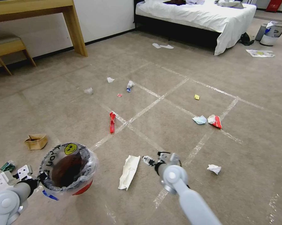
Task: Pick up the trash bin and place the garbage on the floor into it.
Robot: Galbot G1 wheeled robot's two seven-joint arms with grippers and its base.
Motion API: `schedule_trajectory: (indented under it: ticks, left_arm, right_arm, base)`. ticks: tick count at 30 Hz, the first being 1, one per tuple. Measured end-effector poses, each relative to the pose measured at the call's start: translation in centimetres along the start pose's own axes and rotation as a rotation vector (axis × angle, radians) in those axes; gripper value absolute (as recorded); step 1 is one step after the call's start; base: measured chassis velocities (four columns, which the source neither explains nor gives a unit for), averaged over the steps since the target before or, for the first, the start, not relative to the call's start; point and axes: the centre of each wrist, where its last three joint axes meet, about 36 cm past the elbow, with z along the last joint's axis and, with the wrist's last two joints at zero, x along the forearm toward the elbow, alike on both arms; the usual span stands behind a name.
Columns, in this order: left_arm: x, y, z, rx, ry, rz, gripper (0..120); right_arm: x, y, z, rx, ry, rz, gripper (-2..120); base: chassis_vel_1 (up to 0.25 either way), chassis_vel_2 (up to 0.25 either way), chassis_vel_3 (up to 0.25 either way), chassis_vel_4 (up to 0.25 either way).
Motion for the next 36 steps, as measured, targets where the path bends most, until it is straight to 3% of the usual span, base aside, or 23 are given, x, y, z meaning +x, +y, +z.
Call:
schedule_trajectory:
  ticks: [5, 20, 36]
  left_arm:
    - [-0.1, 0.0, 0.6, 0.014, 0.000, -0.007, 0]
    - [0.0, 0.1, 1.4, 0.043, -0.011, -0.016, 0]
    - [0.8, 0.7, 1.8, 0.053, -0.029, -0.027, 0]
  right_arm:
    - [-4.2, 1.5, 1.3, -0.054, 0.106, 0.009, 100]
    - [-9.0, 2.9, 3.3, -0.041, 0.185, 0.019, 100]
    - [-11.6, -0.3, 5.0, 0.009, 0.202, 0.014, 100]
  base:
    - [0.000, 0.000, 0.000, 0.000]
    - [0.000, 0.000, 0.000, 0.000]
    - [0.000, 0.000, 0.000, 0.000]
